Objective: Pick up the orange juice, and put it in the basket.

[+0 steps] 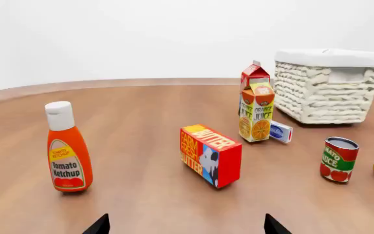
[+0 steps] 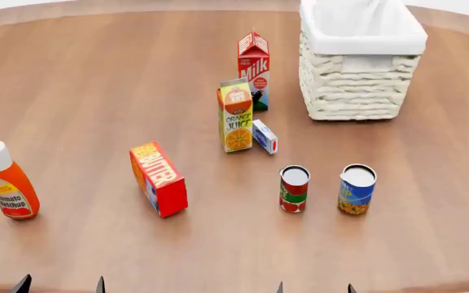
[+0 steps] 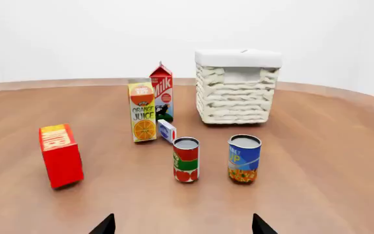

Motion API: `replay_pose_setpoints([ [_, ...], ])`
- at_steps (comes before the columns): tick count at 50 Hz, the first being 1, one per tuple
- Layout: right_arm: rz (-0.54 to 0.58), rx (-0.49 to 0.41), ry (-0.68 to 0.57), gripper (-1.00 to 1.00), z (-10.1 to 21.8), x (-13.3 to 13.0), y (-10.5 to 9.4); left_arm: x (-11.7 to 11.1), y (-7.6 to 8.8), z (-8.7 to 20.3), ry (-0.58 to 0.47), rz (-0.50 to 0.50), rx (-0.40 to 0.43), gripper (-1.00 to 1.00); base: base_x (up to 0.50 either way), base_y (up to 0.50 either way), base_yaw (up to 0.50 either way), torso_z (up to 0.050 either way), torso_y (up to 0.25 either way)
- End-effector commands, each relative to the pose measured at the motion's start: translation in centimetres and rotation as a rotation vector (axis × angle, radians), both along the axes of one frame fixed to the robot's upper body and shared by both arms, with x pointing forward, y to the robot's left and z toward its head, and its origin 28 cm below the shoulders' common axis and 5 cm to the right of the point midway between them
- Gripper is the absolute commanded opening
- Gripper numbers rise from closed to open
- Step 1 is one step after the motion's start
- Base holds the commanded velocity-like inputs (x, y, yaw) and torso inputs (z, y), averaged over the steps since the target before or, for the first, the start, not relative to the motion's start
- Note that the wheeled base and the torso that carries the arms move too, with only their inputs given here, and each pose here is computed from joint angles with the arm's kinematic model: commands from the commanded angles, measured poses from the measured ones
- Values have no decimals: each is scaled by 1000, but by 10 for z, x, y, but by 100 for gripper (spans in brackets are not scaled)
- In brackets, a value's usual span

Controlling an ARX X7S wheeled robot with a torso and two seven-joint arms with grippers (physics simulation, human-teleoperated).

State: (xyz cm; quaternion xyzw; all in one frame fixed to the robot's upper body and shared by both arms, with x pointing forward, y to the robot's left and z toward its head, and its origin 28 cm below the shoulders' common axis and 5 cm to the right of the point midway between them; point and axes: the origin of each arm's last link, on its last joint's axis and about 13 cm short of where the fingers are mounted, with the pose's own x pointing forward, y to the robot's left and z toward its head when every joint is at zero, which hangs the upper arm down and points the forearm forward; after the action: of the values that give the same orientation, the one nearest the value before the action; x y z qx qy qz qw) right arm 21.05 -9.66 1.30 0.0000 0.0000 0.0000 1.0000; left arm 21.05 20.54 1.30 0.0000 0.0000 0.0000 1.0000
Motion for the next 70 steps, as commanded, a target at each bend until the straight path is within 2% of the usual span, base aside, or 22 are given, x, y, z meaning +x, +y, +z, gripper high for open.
replay_pose_setpoints([
  [1, 0, 0, 0, 100, 0, 0, 0, 0, 0, 0, 0, 0, 0, 100, 0, 0, 0, 0, 0],
  [9, -1, 1, -4, 100, 0, 2, 0, 0, 0, 0, 0, 0, 0, 100, 0, 0, 0, 0, 0],
  [10, 8, -22, -1, 100, 4, 6, 0, 0, 0, 0, 0, 0, 0, 100, 0, 0, 0, 0, 0],
  [25, 22, -1, -1, 100, 7, 3, 0, 0, 0, 0, 0, 0, 0, 100, 123, 0, 0, 0, 0],
  [40, 11, 37, 1, 100, 3, 4, 0, 0, 0, 0, 0, 0, 0, 100, 219, 0, 0, 0, 0],
  [70, 19, 28, -19, 100, 10, 2, 2, 0, 0, 0, 0, 0, 0, 100, 226, 0, 0, 0, 0],
])
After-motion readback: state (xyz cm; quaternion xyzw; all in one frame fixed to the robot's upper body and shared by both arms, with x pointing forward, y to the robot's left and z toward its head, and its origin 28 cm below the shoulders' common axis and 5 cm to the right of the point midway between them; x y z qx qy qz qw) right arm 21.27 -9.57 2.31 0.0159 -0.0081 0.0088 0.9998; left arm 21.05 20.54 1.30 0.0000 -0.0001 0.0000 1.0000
